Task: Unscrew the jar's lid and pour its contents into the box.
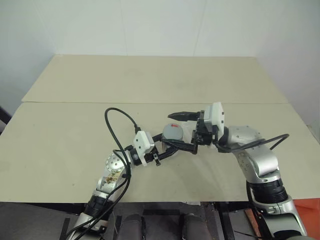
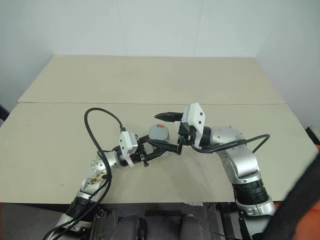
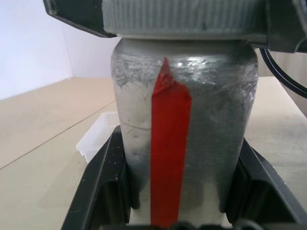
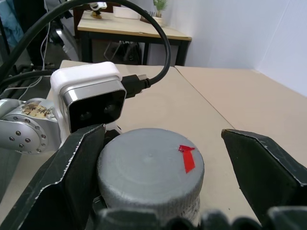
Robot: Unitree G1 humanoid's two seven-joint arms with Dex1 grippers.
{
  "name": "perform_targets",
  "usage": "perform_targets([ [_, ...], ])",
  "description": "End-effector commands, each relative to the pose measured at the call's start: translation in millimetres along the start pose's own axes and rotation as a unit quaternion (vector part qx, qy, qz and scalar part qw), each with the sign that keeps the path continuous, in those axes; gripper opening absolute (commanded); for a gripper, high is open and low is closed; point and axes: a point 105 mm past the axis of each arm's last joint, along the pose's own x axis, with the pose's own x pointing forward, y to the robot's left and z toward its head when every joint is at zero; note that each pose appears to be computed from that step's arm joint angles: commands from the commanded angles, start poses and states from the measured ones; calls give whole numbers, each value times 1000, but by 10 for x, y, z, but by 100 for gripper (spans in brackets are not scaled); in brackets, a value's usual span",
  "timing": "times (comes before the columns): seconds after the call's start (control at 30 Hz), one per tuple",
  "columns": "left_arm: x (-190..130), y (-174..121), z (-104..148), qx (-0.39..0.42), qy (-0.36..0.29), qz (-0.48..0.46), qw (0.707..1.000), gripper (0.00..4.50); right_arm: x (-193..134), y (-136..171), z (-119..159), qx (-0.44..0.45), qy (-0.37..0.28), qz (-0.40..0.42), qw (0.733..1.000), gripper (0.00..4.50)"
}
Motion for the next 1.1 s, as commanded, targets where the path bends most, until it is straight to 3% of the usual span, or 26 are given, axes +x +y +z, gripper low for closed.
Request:
perform_targets([
  [0.03, 21, -23, 100, 24, -20, -11, 999, 200, -139, -94, 124, -28, -10, -38, 999, 444],
  [0.67, 24, -78, 48, 20, -16, -18, 1000, 200, -574, -126, 35, -3, 27, -52, 998, 444],
  [1.1, 46, -58, 50, 23, -18, -14, 999, 200, -429, 116, 201, -2, 22, 36, 999, 444],
])
